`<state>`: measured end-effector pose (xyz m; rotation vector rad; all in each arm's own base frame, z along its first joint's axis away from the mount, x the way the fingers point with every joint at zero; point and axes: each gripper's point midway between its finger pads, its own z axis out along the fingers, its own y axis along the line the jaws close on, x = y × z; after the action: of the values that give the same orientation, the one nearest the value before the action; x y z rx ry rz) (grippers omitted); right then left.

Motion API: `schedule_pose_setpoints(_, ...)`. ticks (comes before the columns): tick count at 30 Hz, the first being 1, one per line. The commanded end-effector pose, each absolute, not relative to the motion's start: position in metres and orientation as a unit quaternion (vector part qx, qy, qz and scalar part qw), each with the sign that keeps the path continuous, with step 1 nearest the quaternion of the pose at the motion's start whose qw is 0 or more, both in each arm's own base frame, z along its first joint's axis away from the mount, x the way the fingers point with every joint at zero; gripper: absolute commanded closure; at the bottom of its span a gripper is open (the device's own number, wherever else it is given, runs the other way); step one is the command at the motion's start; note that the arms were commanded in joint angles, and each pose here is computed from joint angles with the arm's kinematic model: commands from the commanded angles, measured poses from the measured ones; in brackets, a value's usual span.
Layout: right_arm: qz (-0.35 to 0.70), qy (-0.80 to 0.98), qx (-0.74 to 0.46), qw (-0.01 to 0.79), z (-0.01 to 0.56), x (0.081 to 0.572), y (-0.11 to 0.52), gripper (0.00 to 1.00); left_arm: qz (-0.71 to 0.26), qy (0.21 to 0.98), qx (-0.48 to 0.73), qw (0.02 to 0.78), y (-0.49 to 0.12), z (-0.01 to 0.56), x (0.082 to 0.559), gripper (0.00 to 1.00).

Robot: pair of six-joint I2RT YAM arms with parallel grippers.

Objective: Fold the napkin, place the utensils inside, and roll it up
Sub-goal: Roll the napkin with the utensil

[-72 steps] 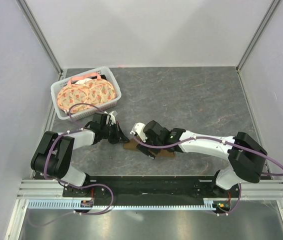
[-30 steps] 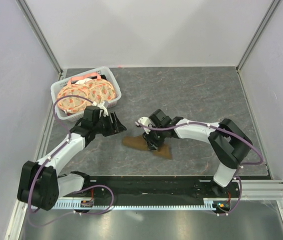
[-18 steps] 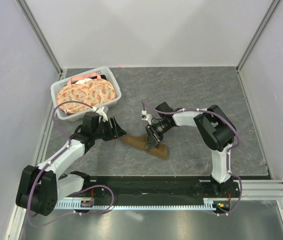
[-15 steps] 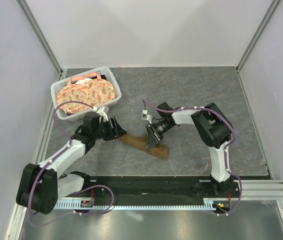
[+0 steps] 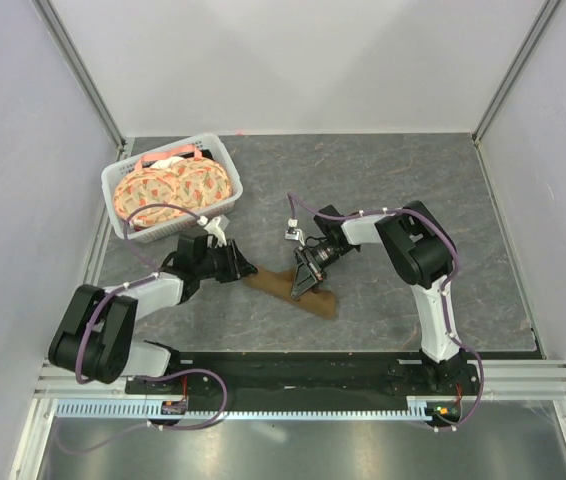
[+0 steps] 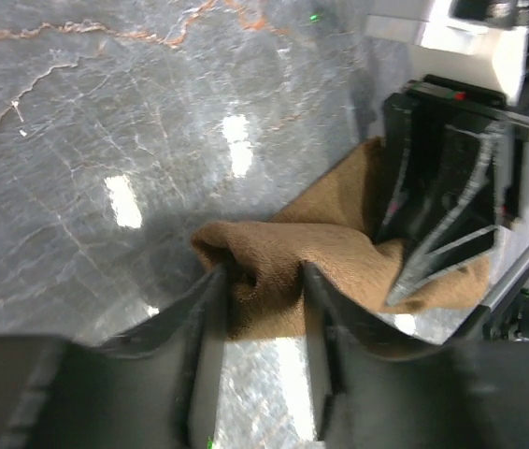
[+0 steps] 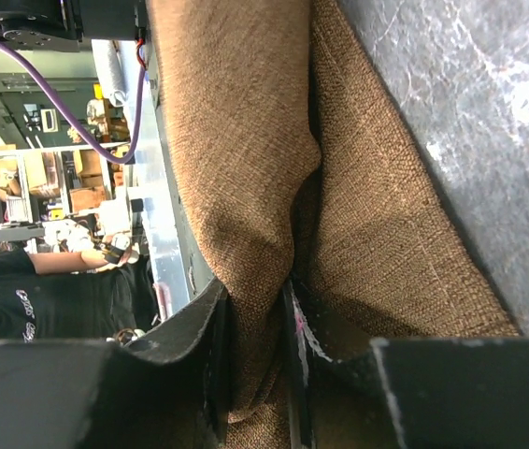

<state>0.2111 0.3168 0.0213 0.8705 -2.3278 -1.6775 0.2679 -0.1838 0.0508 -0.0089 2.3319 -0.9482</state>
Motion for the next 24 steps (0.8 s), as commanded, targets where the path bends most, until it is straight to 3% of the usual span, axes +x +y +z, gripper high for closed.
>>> schedule_pose_setpoints(1,-0.521,-0.792,0.315,0.05,0.002,0.218,0.312,0.67,-0.369,0.873,0.03,0.318,-0.193,0.047,0.278,0.75)
schedule_pose_setpoints(4,-0.491,-0.809,0.322,0.029,0.005,0.226,0.308,0.59,-0.362,0.881,0.024,0.305,-0.192,0.039,0.279,0.9)
schedule_pose_setpoints(6,-0.458,-0.825,0.329,0.002,0.013,0.234,0.303,0.47,-0.354,0.887,0.019,0.297,-0.191,0.038,0.283,0.97)
schedule_pose_setpoints(8,-0.432,-0.838,0.333,-0.019,0.018,0.238,0.297,0.29,-0.342,0.9,0.013,0.27,-0.189,0.028,0.279,0.98)
schedule_pose_setpoints(10,-0.393,-0.851,0.343,-0.063,0.032,0.247,0.289,0.22,-0.34,0.904,0.015,0.257,-0.191,0.027,0.281,0.98)
schedule_pose_setpoints(17,-0.256,-0.867,0.375,-0.205,0.076,0.258,0.265,0.13,-0.342,0.913,0.006,0.222,-0.194,0.027,0.279,0.98)
schedule_pose_setpoints(24,-0.223,-0.884,0.378,-0.164,0.05,0.236,0.247,0.07,-0.345,0.913,0.01,0.217,-0.196,0.031,0.279,0.98)
